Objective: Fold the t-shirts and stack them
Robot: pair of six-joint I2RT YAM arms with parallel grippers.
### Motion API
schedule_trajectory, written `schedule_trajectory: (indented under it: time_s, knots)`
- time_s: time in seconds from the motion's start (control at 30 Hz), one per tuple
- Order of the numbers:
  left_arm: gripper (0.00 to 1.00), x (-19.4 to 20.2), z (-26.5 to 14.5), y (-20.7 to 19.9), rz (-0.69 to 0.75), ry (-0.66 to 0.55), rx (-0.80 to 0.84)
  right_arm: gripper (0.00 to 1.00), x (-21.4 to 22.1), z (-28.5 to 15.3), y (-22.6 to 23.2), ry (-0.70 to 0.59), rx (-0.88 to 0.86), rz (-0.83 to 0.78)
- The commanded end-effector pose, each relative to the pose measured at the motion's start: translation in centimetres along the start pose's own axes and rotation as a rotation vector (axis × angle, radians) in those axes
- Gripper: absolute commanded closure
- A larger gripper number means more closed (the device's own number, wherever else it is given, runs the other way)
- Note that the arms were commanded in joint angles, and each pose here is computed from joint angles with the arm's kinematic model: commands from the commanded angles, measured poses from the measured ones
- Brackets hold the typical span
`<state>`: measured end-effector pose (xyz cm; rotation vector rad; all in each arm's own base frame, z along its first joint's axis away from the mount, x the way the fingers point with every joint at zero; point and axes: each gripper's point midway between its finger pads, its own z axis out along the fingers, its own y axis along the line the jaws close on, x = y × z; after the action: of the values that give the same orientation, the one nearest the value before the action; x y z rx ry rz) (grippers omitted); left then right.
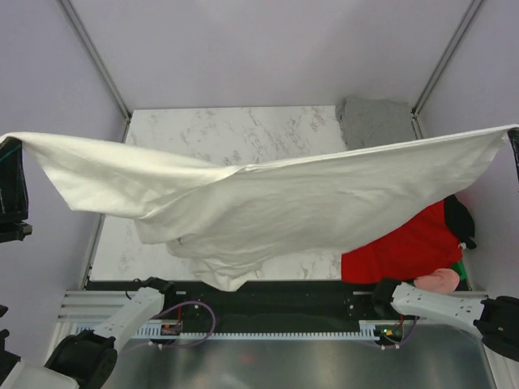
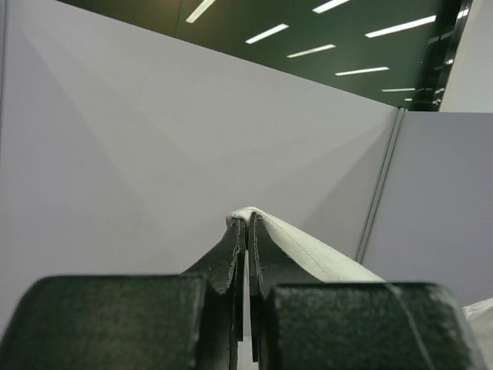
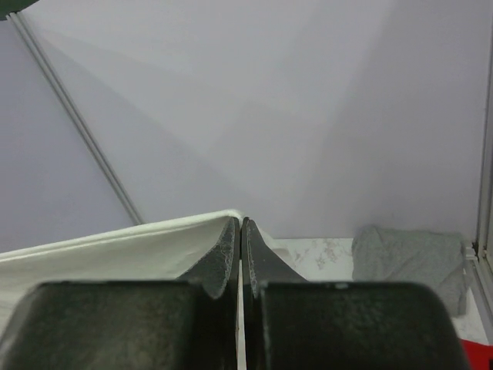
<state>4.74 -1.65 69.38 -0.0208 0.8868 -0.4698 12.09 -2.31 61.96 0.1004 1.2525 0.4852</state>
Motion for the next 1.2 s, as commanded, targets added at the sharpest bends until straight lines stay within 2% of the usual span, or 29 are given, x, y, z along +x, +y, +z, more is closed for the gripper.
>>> schedule_trajectory:
  time_s: [0.0,0.07,0.17,0.2,0.3,0.33,0.4,0.47,0.53,0.57,0.6,0.63,0.67,0.7,0.77,0.8,0.83,0.87,0.9,0.93,0.97,1.03,1.07,1.1,1.13,1.17]
  knots:
    - [0.97,-5.2,-1.6,-0.8,0.007,-0.172,0.023,1.0,0.2,0.4,1.4,-0.014,-0.047,-0.054]
    - [0.95,-4.7,-0.7,-0.8,0.012,-0.159,0.026,1.0,0.6,1.3,1.9,-0.008,-0.037,-0.066]
    - [0.95,-1.8,2.9,0.8,0.028,-0.096,-0.048,1.0,3.0,4.1,1.7,0.048,0.091,-0.13]
    - [0.95,0.0,4.6,1.5,0.023,-0.055,-0.074,1.0,4.5,5.7,0.7,0.089,0.214,-0.234]
    - [0.95,4.4,7.9,3.6,0.035,0.034,-0.164,1.0,9.4,9.5,0.7,0.189,0.388,-0.418]
    - [0.95,7.4,9.9,5.0,0.044,0.09,-0.223,1.0,10.1,10.4,0.7,0.183,0.452,-0.454]
    - [0.97,12.1,11.9,6.4,0.06,0.185,-0.268,1.0,15.2,14.0,1.4,0.257,0.48,-0.56]
    - [0.97,18.6,14.1,8.4,0.1,0.309,-0.321,1.0,19.6,17.4,1.5,0.315,0.444,-0.542]
    - [0.97,23.0,15.1,10.7,0.166,0.393,-0.381,1.0,25.8,21.6,-1.8,0.421,0.502,-0.569]
    - [0.97,28.1,16.0,12.5,0.194,0.493,-0.407,1.0,28.8,23.1,-2.4,0.47,0.487,-0.535]
    - [0.97,31.3,15.8,15.0,0.215,0.56,-0.458,1.0,34.0,25.2,-5.1,0.566,0.53,-0.566]
    - [0.97,34.6,15.8,16.6,0.219,0.624,-0.476,1.0,36.7,26.1,-6.2,0.611,0.544,-0.57]
    - [0.96,40.5,15.4,19.1,0.22,0.744,-0.503,1.0,38.5,27.3,-6.7,0.63,0.545,-0.552]
    - [0.96,43.4,14.8,21.9,0.203,0.8,-0.559,1.0,43.5,28.3,-9.0,0.705,0.589,-0.563]
    - [0.88,47.8,14.2,25.1,0.158,0.883,-0.586,1.0,45.8,30.0,-11.1,0.708,0.648,-0.558]
    - [0.79,53.6,13.1,27.3,0.124,0.984,-0.614,1.0,50.0,30.4,-12.8,0.762,0.675,-0.559]
    - [0.68,56.2,12.8,27.9,0.083,1.03,-0.6,0.99,51.6,30.9,-13.6,0.782,0.672,-0.545]
    - [0.52,57.6,13.2,28.9,0.052,1.055,-0.601,0.75,51.4,32.3,-14.6,0.758,0.678,-0.51]
    - [0.48,62.8,11.4,30.4,-0.003,1.148,-0.632,0.61,55.4,32.3,-15.9,0.822,0.67,-0.502]
    - [0.42,64.8,10.6,30.8,-0.036,1.198,-0.646,0.27,55.2,33.2,-16.2,0.81,0.671,-0.491]
    - [0.41,64.7,11.0,30.2,-0.065,1.215,-0.651,0.06,57.7,32.5,-18.2,0.866,0.699,-0.508]
    - [0.39,65.4,10.2,29.9,-0.056,1.24,-0.673,0.02,57.7,31.8,-18.6,0.901,0.709,-0.524]
    - [0.38,66.6,7.8,29.3,-0.047,1.302,-0.698,0.02,57.6,30.3,-18.8,0.937,0.711,-0.538]
    - [0.37,66.0,8.0,28.9,-0.028,1.275,-0.694,0.02,57.6,29.6,-18.6,0.945,0.697,-0.532]
    - [0.37,63.3,8.7,28.0,-0.012,1.226,-0.69,0.02,60.8,27.2,-18.7,1.014,0.635,-0.501]
    - [0.37,64.2,5.7,27.3,-0.008,1.284,-0.701,0.02,60.8,26.7,-17.8,1.012,0.586,-0.461]
